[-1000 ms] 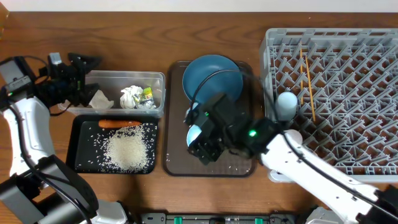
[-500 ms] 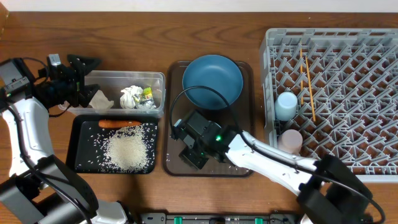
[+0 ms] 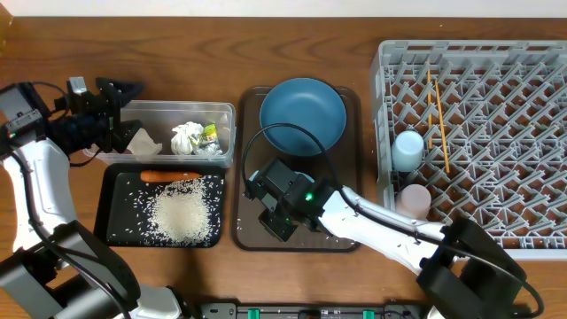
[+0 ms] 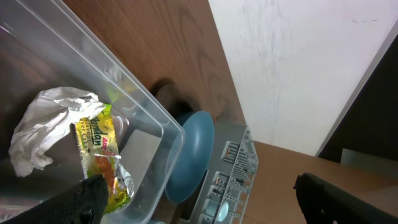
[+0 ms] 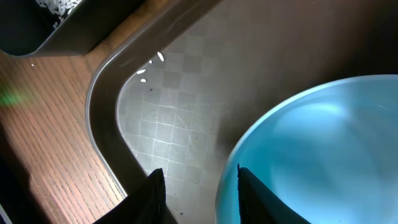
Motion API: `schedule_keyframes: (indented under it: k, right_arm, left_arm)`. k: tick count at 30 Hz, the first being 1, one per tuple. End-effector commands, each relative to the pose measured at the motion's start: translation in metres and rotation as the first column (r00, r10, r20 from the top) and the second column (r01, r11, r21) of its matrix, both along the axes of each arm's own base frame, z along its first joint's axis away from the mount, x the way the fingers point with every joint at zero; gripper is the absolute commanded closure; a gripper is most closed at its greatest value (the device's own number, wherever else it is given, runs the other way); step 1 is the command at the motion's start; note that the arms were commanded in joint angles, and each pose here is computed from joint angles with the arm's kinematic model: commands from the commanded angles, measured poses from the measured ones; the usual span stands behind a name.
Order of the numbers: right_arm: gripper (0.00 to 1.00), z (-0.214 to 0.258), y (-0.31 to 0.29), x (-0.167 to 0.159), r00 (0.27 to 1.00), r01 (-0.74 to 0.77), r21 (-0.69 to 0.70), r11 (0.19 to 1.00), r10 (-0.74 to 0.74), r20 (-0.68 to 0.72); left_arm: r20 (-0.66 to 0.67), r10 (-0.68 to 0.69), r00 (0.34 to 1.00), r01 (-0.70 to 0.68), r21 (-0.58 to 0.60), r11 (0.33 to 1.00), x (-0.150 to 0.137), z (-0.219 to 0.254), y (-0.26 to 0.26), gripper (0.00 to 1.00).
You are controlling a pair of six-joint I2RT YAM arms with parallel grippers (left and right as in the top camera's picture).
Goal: Sort waste into correct bins and load items into the dishwasher rack
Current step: 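Grasp the rim of the light-blue bowl with the right gripper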
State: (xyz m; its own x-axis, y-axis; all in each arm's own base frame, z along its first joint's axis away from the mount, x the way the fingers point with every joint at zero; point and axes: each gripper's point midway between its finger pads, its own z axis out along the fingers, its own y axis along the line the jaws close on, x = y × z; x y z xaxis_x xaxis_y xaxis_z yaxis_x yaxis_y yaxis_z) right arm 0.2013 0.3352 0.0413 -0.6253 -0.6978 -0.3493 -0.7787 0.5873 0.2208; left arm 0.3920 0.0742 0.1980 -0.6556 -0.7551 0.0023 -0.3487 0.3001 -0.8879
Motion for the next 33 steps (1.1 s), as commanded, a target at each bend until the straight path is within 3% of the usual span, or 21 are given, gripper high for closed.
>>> schedule_keyframes:
  k: [1,10,33]
  right_arm:
    - [0.62,-0.005,-0.004,-0.002,1.000,0.002,-0.034,0.999,-0.001,0.018]
    - [0.60,-0.007,-0.008,-0.004,1.000,0.002,-0.052,0.999,-0.002,0.008]
    - [0.72,-0.010,-0.016,-0.010,1.000,-0.003,-0.088,0.996,0.002,-0.014]
  left_arm:
    - [0.032,-0.016,0.999,0.015,0.011,1.000,-0.003,0.007,-0.002,0.02]
    - [0.032,-0.016,0.999,0.015,0.011,1.000,-0.003,0.007,-0.002,0.02]
    - [0.032,-0.016,0.999,0.015,0.011,1.000,-0.003,0.007,-0.002,0.02]
